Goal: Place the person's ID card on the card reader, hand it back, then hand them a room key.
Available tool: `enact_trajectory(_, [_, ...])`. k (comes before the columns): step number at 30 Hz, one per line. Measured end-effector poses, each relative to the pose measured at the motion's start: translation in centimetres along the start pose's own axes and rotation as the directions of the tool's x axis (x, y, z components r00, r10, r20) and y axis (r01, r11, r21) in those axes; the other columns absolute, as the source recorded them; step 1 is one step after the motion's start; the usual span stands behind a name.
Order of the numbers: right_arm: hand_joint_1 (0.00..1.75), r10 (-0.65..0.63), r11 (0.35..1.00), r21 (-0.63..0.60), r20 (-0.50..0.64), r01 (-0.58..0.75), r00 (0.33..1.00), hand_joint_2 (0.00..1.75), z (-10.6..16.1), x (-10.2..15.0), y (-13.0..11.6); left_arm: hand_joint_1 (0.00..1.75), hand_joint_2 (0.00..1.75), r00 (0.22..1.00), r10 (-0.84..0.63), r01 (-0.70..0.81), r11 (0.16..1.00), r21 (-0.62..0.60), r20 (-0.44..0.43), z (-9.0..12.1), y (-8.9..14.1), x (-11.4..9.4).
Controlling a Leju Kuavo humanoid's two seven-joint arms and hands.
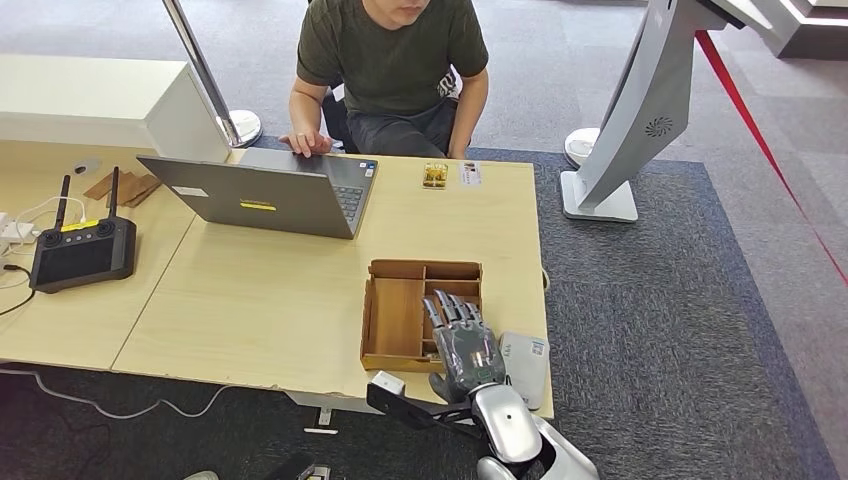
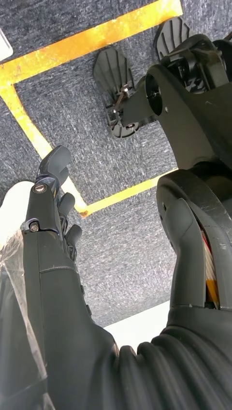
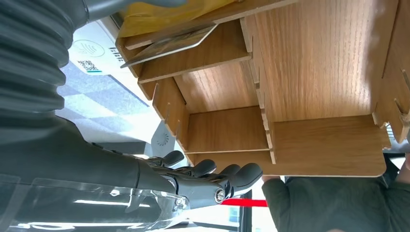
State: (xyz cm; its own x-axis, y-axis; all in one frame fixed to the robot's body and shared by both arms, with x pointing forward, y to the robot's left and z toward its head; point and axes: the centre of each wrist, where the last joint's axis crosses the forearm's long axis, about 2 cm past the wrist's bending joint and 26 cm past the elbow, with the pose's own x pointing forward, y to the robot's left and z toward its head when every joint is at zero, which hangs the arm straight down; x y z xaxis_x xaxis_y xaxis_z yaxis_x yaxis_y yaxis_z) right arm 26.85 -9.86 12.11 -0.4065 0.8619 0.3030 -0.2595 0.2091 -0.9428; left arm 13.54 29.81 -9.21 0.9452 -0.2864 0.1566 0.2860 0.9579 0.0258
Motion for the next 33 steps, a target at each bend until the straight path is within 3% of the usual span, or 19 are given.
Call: enact_trajectory(33, [0.0,-0.003,1.0,0.019,-0.048,0.003,0.999,1.75,0.3,-1.2,0.5,0.0,1.75,1.0,0.011,-0.011,1.0,0.004,0.0,0.0,0.1,-0.1])
